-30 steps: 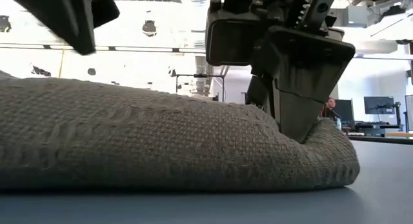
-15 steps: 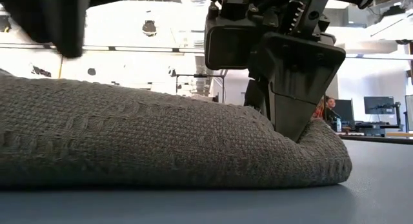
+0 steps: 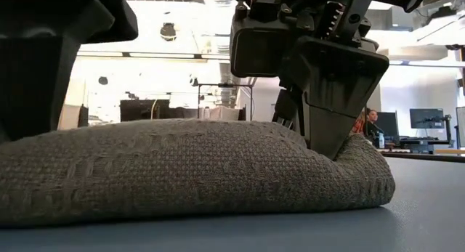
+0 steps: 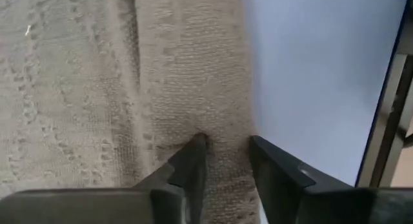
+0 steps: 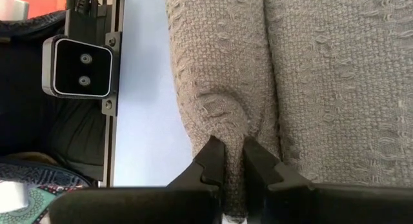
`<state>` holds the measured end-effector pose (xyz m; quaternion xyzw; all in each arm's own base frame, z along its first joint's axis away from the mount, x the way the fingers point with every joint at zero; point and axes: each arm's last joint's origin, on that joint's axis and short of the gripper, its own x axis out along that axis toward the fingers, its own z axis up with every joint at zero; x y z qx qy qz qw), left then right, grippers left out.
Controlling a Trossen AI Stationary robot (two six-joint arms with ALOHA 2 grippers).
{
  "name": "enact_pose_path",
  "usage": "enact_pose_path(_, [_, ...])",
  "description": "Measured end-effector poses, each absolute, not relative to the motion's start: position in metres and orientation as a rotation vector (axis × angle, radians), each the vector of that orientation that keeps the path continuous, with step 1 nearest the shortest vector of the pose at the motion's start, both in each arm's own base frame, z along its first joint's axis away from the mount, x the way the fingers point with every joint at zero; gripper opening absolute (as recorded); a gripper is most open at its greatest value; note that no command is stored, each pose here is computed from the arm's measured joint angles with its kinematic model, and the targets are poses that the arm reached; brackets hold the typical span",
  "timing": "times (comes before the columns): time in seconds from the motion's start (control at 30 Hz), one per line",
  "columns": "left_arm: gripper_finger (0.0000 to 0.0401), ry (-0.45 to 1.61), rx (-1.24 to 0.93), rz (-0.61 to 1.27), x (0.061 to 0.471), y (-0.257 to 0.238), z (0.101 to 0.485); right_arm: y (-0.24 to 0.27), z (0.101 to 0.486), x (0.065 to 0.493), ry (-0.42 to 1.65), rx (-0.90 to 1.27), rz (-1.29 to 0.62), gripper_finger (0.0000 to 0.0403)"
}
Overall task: Roll towel into tight, uniform cylinder
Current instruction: Roll the gray towel
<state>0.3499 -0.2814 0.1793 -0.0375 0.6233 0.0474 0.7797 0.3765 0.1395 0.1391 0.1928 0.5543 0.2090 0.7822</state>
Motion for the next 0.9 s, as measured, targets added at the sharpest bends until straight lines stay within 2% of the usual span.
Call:
enact_pose_path(0.23, [0.0188,1.327,-0.044,0.088,0.351,-0.282,0.179,0.140,0.139,0.376,1.199,0.416,0.452,0.0044])
enact_pose_path(0.33, [0.0216,1.333,-0.033,0.096,0.353,-0.285,0.167,0.140,0.139,0.376,1.200,0.417,0.452,0.0044])
enact_pose_path(0.53, [0.0229,1.439,-0.013,0.162,0.352,-0.288,0.130,0.140,0.139,0.376,1.200,0.417,0.453,0.0044])
enact_pose_path(0.7, [0.0201,1.468,-0.020,0.251,0.347,-0.285,0.128,0.140,0.139,0.376,1.206,0.418,0.452,0.0044])
enact_pose_path(0.8, [0.0152,1.485,-0.045,0.284,0.345,-0.283,0.129,0.140,0.139,0.375,1.215,0.418,0.449,0.0044])
enact_pose_path(0.9, [0.0085,1.507,-0.051,0.264,0.345,-0.283,0.130,0.139,0.139,0.375,1.223,0.422,0.450,0.0044])
